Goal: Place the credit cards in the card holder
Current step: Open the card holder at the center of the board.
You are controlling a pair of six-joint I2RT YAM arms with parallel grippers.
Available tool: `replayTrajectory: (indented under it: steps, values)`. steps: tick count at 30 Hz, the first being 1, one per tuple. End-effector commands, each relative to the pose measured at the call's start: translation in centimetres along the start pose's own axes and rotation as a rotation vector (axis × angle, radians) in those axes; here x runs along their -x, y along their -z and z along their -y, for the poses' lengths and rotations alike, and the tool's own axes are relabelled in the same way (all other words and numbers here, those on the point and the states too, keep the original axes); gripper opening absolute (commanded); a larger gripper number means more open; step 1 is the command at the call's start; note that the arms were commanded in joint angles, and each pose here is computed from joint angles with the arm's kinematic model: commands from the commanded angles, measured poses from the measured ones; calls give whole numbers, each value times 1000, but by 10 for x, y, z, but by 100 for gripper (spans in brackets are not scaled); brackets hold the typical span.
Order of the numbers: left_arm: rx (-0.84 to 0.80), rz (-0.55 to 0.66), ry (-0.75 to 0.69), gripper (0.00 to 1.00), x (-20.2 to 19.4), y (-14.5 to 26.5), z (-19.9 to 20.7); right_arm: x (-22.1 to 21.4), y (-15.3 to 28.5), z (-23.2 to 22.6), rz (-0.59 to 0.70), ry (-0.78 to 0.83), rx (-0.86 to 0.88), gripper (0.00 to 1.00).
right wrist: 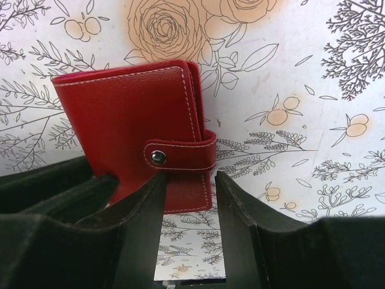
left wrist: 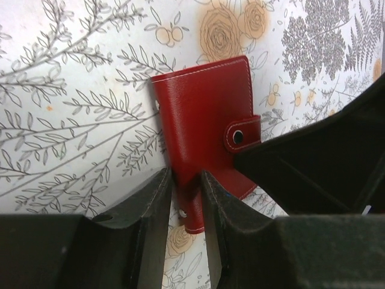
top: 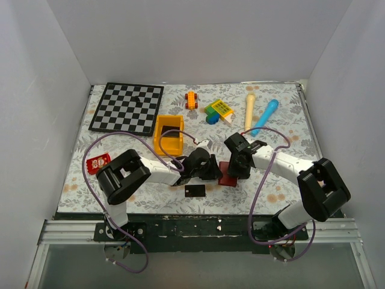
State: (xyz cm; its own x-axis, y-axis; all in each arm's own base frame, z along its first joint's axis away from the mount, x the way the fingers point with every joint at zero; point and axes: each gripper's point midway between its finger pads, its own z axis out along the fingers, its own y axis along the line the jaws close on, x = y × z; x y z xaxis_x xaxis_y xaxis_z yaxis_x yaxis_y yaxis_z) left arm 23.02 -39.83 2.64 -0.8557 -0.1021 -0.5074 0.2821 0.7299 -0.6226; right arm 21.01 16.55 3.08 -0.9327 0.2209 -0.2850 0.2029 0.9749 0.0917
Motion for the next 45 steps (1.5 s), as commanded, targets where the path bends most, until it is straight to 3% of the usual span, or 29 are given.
replayTrajectory:
  steps: [1,7,19,29,32,37,41,45]
  values:
    - [-8,-83,16,25,-26,12,6,15,9,-7,66,0,45,49]
    - [-13,-103,5,25,-36,8,13,22,15,-7,87,49,34,52]
    - [-2,-92,11,25,-35,9,11,20,4,-3,39,131,-26,45]
    - [-2,-96,11,25,-36,6,10,10,4,-8,-3,167,13,47]
    - [0,-97,11,25,-36,6,10,7,-1,-6,-21,178,-1,40]
    - [2,-94,13,25,-35,7,10,4,-6,-4,-39,184,-22,16]
    - [5,-97,11,25,-36,6,10,5,-4,-1,-24,173,-31,3]
    - [14,-102,16,25,-37,4,8,10,6,0,12,160,-22,1]
